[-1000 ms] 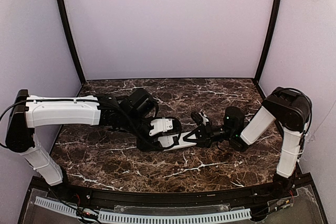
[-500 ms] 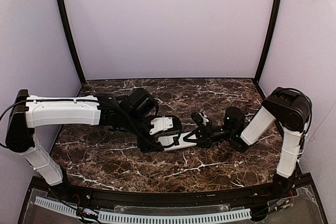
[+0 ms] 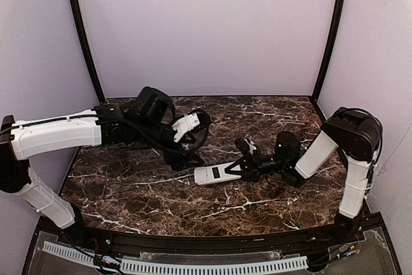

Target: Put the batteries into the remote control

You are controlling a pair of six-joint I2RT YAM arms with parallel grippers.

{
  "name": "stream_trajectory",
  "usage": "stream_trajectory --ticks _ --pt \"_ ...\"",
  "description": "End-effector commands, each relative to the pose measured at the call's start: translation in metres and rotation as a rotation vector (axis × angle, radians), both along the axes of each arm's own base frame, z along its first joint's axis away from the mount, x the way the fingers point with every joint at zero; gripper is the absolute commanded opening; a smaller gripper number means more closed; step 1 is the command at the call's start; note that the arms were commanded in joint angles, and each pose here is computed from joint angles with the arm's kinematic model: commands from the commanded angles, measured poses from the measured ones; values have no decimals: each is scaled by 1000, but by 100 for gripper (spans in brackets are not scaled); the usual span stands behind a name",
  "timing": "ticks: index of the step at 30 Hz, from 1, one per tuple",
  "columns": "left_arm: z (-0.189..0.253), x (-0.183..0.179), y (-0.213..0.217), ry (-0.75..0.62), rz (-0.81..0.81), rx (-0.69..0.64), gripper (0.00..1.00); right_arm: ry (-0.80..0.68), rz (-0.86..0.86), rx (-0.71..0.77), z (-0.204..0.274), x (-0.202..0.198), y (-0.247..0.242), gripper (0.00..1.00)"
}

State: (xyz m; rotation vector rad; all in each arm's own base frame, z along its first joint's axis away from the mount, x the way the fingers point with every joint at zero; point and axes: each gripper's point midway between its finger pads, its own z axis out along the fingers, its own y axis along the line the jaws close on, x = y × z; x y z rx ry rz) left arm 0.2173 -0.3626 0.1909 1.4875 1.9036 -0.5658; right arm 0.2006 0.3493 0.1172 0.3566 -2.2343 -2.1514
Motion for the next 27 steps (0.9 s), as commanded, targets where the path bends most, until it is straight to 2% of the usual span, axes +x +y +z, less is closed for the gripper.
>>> stream_trajectory --ticks 1,4,7,12,16,20,27 --pt "47 16 9 118 124 -262 82 -170 -21 124 35 6 -1 0" --pt "48 36 20 237 257 -364 75 -189 -39 139 39 10 -1 0" --pt "40 40 20 348 326 -414 70 -204 -66 154 43 16 1 0" --pt "26 46 22 453 443 -483 59 -232 -112 184 52 28 4 0" --pt "13 49 23 528 528 -506 55 -242 -134 197 54 33 6 0" --pt "-2 49 25 574 570 -490 55 -256 -151 211 56 37 7 0" --pt "-16 51 29 604 629 -463 64 -297 -181 234 66 44 4 0"
